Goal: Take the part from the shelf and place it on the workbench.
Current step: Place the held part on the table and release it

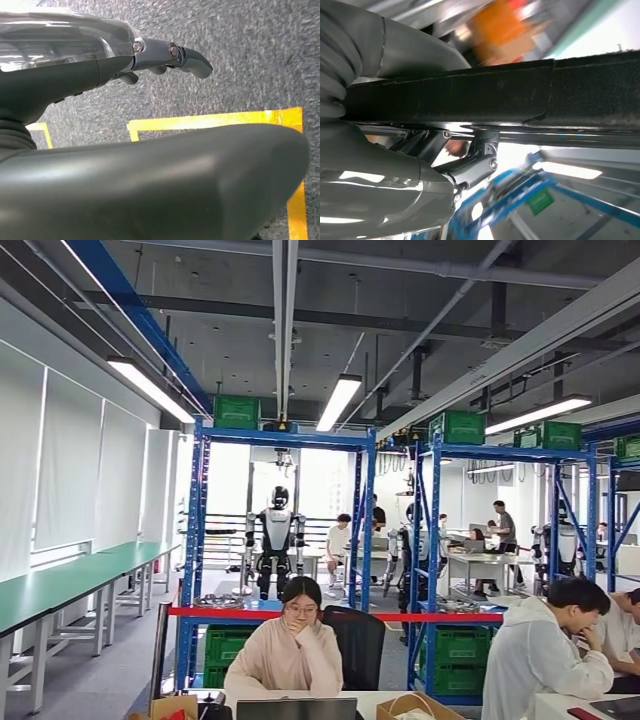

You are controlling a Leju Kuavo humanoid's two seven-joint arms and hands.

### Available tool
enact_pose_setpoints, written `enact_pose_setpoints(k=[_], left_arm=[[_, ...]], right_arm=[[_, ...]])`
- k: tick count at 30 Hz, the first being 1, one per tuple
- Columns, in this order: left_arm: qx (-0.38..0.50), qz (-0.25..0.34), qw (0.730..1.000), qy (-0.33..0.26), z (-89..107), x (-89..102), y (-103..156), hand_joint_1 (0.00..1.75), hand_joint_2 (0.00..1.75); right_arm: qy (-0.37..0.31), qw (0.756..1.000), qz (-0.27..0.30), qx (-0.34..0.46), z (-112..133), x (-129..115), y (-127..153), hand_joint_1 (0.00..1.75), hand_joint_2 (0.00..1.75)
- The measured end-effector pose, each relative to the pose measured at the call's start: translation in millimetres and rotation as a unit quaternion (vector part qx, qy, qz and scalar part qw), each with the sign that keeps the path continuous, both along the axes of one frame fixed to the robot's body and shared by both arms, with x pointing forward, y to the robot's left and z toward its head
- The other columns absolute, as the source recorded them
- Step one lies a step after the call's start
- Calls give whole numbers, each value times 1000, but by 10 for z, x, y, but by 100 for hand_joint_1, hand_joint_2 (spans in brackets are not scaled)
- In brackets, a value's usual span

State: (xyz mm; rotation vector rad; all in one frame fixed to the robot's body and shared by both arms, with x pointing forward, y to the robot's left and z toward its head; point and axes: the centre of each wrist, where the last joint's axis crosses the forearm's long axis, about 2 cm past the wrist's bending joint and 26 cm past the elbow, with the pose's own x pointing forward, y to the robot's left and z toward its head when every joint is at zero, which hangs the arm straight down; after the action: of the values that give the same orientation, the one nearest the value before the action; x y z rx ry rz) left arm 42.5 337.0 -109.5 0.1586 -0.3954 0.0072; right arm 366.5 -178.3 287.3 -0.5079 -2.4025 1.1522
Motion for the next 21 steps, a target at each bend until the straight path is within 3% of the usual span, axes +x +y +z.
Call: enact_pose_setpoints(k=[5,10,21], left_arm=[[0,-7,1000,-2,1,13,-3,0,175],[0,-15,1000,-7,4,35,-5,0,175],[-1,-31,1000,-5,2,21,-2,0,175]], right_arm=[[-33,988,-99,-111,-248,95,102,175,175],[-50,961,-181,-201,-388,283,143,175,175],[50,914,-266,-302,-763,664,-1,175,175]])
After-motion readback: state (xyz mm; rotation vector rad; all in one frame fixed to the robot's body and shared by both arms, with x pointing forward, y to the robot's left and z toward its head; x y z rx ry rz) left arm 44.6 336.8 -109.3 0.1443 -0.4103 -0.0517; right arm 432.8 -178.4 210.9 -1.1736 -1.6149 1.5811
